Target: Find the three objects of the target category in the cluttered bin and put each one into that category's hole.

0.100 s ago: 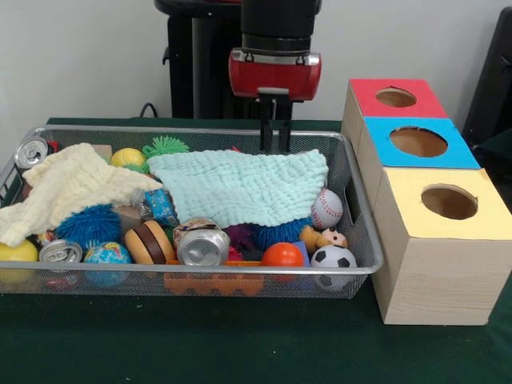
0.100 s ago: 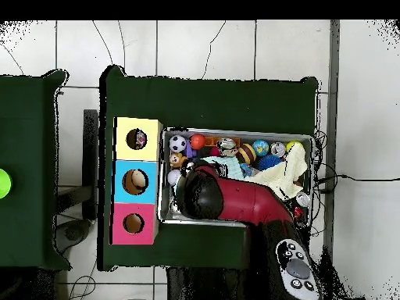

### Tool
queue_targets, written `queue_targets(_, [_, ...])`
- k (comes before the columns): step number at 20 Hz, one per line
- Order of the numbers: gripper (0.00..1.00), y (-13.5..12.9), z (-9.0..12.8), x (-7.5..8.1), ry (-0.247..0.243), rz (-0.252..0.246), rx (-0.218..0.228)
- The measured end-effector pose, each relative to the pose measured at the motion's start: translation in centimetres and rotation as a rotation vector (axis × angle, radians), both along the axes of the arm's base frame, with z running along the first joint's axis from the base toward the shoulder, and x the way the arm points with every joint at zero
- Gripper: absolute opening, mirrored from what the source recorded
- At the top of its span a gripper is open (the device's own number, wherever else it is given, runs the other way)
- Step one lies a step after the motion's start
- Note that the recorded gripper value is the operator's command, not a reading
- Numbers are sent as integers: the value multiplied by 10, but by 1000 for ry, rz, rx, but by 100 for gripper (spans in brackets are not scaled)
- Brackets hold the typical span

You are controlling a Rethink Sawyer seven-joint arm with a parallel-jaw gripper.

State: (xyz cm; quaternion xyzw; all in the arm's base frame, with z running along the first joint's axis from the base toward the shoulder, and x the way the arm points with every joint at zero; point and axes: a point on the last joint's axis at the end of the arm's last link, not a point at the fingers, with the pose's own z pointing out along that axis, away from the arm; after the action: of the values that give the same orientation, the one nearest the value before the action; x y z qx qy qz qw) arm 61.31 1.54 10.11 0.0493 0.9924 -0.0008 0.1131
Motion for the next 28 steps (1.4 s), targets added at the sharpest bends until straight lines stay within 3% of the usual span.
queue_targets(7, [100, 12, -11, -3, 5, 37, 12])
queue_targets(15, [100, 21, -19, 5, -64, 62, 22])
queue_targets(18, [100, 15, -17, 9, -84, 56, 52])
queue_targets(23, [100, -15, -3, 9, -89, 9, 109])
queue_targets(28, [100, -65, 13, 3, -70, -66, 158])
